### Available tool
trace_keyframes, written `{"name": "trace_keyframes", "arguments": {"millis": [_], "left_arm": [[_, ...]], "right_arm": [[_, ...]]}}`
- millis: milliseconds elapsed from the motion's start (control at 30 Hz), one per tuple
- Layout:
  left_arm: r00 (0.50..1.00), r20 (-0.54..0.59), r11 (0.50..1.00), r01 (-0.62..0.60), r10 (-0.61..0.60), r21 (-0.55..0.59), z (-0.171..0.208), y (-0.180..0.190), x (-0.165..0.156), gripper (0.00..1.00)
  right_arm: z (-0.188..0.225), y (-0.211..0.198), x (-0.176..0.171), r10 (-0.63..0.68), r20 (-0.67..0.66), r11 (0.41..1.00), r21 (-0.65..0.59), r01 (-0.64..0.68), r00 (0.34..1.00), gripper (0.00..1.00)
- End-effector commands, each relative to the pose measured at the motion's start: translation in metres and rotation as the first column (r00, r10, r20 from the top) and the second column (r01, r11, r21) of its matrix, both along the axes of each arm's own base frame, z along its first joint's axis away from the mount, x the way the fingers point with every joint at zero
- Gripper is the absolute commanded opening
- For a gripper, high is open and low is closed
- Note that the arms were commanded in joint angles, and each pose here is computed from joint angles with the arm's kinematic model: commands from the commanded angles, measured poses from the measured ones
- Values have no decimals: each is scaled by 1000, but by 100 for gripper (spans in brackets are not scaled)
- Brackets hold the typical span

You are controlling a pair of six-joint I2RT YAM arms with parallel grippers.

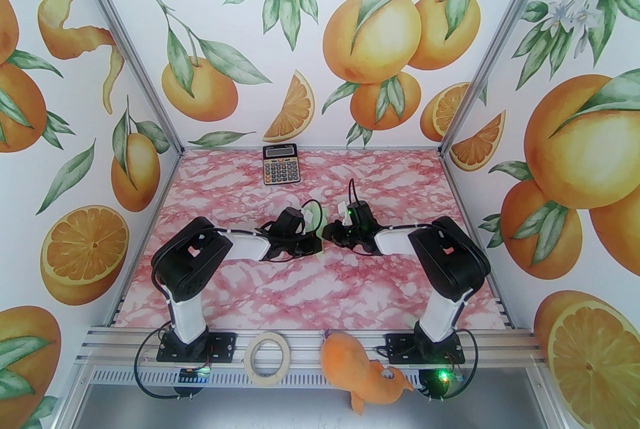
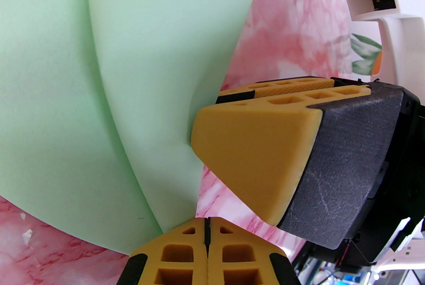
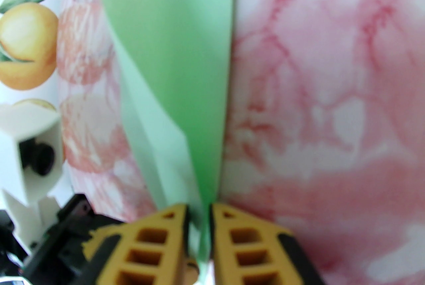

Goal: Fold a paper plane with a square sheet of paper (fold left side to right side)

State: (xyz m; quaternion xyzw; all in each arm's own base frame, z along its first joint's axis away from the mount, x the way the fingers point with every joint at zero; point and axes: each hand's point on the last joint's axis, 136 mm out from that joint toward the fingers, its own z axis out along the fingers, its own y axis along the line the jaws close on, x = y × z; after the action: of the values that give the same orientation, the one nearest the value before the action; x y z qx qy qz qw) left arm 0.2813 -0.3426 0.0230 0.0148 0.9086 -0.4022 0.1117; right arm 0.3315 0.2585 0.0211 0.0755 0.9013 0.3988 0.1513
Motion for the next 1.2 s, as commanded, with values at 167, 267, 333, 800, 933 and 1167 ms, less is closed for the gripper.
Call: {"name": "trace_keyframes", "arguments": {"millis": [167,267,333,800,933,1167], "left_arm": [[1000,-2,1000,6,-6,-15,-5,-4,-2,2],[1000,5,1000,5,-5,-21,-2,-4,-2,3],[1000,14,1000,3,-3,-22,2,-3,-2,4],[999,41,1000,3,-3,-14,16,6,-7,5],[999,37,1000,7,-7,-12,14,5,-6,6],[999,33,1000,15,-15,-16,11,4,-7,5]], "right_arm": [[-30,-7,-2,-14,-27,997,-73,11,1000,19],[-29,-7,-1,-13,-26,997,-73,12,1000,19],[-29,-8,-1,-13,-27,997,-77,11,1000,19],[-22,-6,7,-7,-3,996,-90,7,1000,18],[-20,-7,9,-4,3,995,-100,4,1000,18],[-19,-6,11,4,5,994,-111,-4,1000,19]]}}
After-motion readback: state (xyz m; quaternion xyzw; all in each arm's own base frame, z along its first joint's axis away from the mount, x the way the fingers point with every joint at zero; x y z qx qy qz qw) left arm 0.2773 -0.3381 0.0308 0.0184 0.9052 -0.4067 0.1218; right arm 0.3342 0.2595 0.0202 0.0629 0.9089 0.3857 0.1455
